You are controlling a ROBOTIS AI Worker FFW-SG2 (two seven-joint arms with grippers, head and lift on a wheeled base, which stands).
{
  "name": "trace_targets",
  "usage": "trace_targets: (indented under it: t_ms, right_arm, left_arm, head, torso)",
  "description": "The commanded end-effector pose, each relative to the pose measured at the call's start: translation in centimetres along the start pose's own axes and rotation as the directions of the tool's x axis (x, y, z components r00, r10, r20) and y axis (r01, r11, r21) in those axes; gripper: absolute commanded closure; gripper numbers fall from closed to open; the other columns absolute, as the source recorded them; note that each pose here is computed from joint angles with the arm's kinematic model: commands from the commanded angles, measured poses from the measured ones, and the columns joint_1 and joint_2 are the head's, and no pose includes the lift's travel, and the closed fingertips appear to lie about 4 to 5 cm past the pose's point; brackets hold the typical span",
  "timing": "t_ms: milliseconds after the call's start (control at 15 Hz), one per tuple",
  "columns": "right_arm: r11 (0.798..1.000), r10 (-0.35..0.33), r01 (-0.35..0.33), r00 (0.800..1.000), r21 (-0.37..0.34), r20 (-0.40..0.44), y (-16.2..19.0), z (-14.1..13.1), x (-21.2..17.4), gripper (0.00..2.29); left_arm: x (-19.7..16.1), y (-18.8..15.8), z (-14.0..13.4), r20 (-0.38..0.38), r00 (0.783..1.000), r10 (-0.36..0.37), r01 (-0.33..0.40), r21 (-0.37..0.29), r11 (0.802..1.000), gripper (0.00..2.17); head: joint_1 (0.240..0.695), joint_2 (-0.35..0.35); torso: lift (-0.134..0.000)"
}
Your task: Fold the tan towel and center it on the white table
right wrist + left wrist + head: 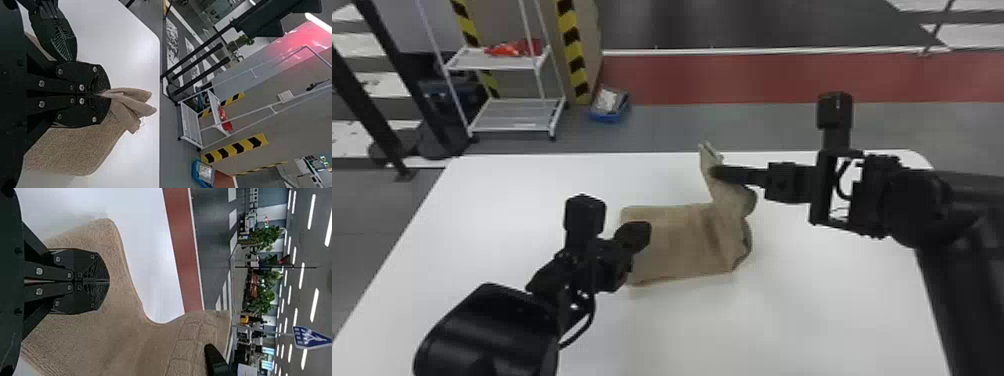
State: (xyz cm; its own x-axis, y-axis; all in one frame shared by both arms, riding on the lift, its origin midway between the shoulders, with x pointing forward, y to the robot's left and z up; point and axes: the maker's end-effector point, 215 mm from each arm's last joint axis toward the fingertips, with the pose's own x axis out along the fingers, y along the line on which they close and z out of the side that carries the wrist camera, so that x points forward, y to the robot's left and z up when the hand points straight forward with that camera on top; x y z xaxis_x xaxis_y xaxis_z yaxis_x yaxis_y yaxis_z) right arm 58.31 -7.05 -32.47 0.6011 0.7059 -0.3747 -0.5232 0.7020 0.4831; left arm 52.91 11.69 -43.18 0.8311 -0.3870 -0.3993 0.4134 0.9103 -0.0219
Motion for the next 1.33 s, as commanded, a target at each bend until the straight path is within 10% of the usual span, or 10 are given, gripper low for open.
trace_targets:
  t_ms: [0, 533, 1267]
  right_arm:
    - [1.000, -0.013, 0.013, 1.000, 0.004, 0.011, -0.7, 1.2, -0.4, 1.30]
    - [1.000, 0.012, -0.012, 1.000, -0.009, -0.027, 2.0, 1.3, 2.6, 1.30]
    - [0.999, 0.022, -0.026, 0.983, -0.019, -0.180, 4.3, -6.4, 7.9, 1.30]
  left_arm:
    - [-1.1, 3.1, -0.3, -0.016, 1.000, 0.014, -0.014, -0.038, 0.999, 1.73]
    - [-1.2, 3.3, -3.6, -0.073, 0.996, -0.044, 0.037, -0.089, 0.995, 1.73]
    - [-0.9, 0.8, -5.4, -0.104, 0.991, -0.081, 0.072, -0.091, 0.993, 1.73]
  head:
    - [0.695, 0.043]
    - [0.695, 0.101]
    - [0.695, 0.156]
  torso:
    - [-0.112]
    - [-0.112]
    - [-0.112]
